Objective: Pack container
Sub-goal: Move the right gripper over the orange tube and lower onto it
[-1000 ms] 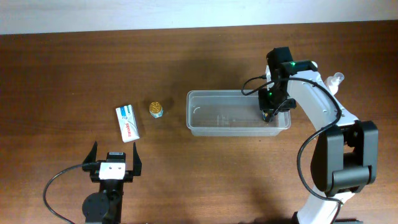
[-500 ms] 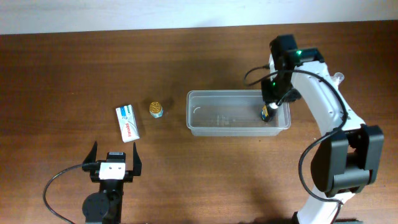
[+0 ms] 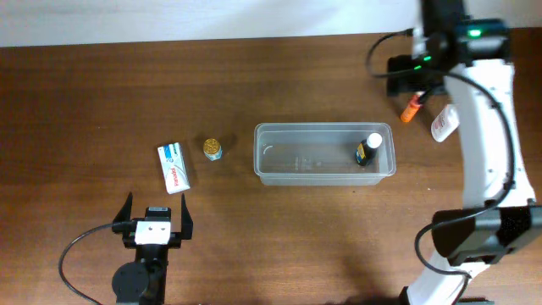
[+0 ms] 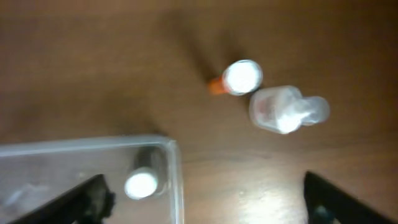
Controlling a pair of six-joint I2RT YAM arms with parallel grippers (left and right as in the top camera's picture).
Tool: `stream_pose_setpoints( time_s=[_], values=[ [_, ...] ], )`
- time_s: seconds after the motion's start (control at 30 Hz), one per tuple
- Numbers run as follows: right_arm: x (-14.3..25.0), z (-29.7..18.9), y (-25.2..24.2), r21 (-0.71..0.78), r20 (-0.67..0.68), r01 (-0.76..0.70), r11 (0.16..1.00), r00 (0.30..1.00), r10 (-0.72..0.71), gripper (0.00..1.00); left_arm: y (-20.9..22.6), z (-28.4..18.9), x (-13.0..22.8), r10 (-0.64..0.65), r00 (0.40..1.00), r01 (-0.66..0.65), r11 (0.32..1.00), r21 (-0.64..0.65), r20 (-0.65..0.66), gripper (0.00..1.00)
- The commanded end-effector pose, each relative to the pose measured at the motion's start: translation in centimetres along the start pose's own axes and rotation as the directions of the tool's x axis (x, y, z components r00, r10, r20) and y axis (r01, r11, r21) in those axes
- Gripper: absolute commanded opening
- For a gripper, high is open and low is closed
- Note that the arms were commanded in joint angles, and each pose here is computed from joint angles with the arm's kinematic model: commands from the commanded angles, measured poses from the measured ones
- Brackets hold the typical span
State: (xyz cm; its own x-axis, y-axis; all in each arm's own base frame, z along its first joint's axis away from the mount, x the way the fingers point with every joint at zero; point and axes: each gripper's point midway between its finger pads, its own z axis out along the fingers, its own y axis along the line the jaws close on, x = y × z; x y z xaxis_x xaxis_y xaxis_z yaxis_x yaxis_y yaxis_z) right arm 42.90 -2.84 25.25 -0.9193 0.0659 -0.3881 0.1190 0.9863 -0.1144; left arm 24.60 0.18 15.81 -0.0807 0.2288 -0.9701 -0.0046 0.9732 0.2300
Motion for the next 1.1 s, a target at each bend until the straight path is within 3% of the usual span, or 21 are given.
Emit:
stream_pose_setpoints(
  time_s=[0.0,0.1,0.3,0.47,0.9,1.07],
  values=[
    [-0.5,-0.4,-3.0,-0.013,0.025,-0.043,0.999,0.999,0.043,1.00,-0.1,0.0,0.1,0.011,1.000,-0.011,1.000,0.004,0.001,0.99],
    [-0.5,0.4,-2.8,-0.107,0.022,0.020,0.994,1.000,-0.018,1.00,-0.1,0.0,0.1,0.012,1.000,-0.012,1.000,0.004,0.001,0.99],
    [-1.3,1.8,-4.0,-0.113,0.035,-0.021,0.993,0.999,0.025,1.00,-0.1,0.0,0.1,0.012,1.000,-0.012,1.000,0.004,0.001,1.00],
    [-2.9,3.5,-3.2,-0.143,0.069,-0.011,0.990,0.997,0.021,0.91,-0.1,0.0,0.1,0.012,1.000,-0.012,1.000,0.004,0.001,0.99],
    [-2.5,10.9,-2.7,-0.136,-0.042,-0.018,0.991,0.999,0.012,0.90,-0.1,0.0,0.1,0.011,1.000,-0.011,1.000,0.004,0.001,0.99],
    [-2.5,11.9,-2.8,-0.132,-0.052,-0.018,0.991,0.999,0.011,0.83,-0.1,0.0,0.1,0.012,1.000,-0.012,1.000,0.004,0.001,0.99]
  ],
)
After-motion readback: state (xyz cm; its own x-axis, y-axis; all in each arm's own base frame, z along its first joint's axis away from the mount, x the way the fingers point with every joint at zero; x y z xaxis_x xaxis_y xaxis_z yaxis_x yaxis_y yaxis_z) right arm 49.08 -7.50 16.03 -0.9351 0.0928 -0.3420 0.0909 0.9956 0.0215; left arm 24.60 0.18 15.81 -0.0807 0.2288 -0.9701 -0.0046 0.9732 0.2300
